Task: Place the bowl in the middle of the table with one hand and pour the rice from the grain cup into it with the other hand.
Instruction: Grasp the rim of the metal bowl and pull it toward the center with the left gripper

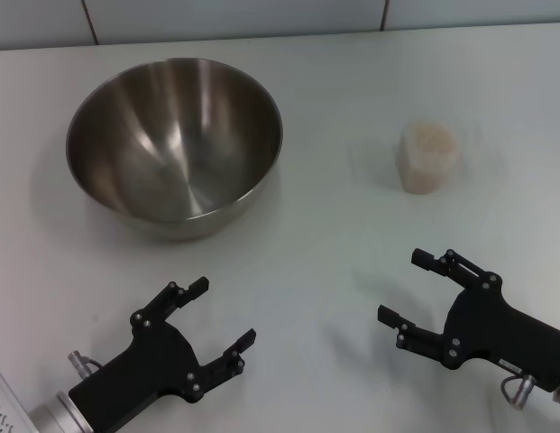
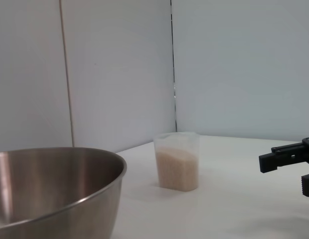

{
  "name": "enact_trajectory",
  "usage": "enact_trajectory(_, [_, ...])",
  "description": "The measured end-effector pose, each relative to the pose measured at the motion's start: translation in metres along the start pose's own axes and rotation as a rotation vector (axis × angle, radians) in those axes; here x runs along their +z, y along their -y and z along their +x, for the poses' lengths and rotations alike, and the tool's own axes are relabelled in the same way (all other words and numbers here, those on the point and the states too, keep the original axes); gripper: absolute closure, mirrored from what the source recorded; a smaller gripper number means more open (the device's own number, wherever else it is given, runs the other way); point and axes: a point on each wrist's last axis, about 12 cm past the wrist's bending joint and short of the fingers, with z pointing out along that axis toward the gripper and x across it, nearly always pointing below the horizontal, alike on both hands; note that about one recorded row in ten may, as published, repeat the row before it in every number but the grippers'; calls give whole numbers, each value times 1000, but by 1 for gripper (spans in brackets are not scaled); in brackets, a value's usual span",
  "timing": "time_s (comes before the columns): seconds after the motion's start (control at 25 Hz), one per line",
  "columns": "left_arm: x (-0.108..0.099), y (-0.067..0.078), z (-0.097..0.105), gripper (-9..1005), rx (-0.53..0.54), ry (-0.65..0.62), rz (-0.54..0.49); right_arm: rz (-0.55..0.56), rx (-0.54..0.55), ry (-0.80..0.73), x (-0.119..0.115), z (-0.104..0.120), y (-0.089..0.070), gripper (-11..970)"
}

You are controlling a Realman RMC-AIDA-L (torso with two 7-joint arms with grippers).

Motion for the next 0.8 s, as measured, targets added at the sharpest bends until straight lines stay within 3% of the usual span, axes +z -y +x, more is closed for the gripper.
enact_trajectory(0.36, [0, 0, -1, 151, -1, 12, 1, 0, -3, -2, 1, 0, 0, 125])
enact_trajectory(0.56, [-6, 2, -13, 153, 1, 123, -16, 0, -4, -4, 1, 0, 1, 125])
enact_trajectory(0.72, [-13, -9, -24, 154, -5, 232, -103, 1, -3, -7, 1, 1, 1, 125])
enact_trajectory(0.8, [-14, -23, -30, 154, -38, 276, -163, 2, -3, -11, 2, 1, 1, 125])
